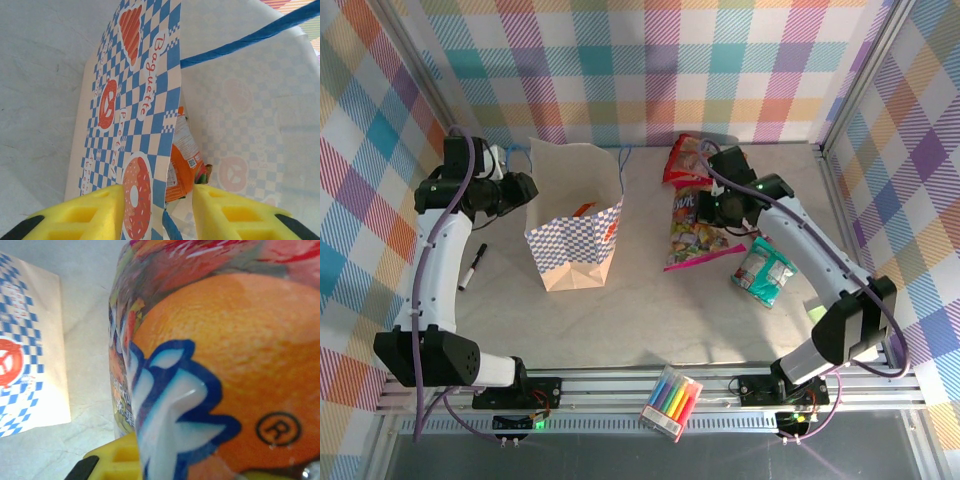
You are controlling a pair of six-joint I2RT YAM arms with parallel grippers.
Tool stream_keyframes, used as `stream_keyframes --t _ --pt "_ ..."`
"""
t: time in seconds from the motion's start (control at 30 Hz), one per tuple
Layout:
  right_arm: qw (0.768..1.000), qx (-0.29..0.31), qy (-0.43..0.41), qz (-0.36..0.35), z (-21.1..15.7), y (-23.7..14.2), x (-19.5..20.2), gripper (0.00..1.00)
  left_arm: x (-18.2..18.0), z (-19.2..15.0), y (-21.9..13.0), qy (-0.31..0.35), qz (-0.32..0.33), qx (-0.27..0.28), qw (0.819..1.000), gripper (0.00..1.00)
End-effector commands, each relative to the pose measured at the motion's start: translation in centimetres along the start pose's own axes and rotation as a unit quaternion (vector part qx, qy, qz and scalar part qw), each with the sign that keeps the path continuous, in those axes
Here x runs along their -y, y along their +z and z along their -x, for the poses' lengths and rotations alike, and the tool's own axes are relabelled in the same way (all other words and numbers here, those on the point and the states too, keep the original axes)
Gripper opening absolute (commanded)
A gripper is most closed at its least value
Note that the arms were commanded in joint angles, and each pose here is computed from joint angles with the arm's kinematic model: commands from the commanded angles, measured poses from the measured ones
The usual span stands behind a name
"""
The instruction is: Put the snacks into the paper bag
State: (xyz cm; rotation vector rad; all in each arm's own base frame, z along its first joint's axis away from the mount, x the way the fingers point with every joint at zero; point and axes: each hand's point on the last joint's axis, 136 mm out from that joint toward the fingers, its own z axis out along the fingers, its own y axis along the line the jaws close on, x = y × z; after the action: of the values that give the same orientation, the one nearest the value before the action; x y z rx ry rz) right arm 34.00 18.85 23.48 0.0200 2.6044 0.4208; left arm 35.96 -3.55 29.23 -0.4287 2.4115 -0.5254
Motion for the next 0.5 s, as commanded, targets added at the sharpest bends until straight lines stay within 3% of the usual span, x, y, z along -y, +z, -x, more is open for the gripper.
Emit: stream_keyframes --t 0.0,0.47 --pt "0.994 0.093 -0.036 0.034 3.4 -6.0 -2.7 0.00 -0.3 0.2 0.3 -0.003 -0.002 -0.003 1.000 0.40" --pt "0.977 0.188 -0.090 0.047 5.1 -14.2 -5.9 0.00 -0.4 0.0 0.9 -0.006 -0.006 -0.004 1.000 0.32"
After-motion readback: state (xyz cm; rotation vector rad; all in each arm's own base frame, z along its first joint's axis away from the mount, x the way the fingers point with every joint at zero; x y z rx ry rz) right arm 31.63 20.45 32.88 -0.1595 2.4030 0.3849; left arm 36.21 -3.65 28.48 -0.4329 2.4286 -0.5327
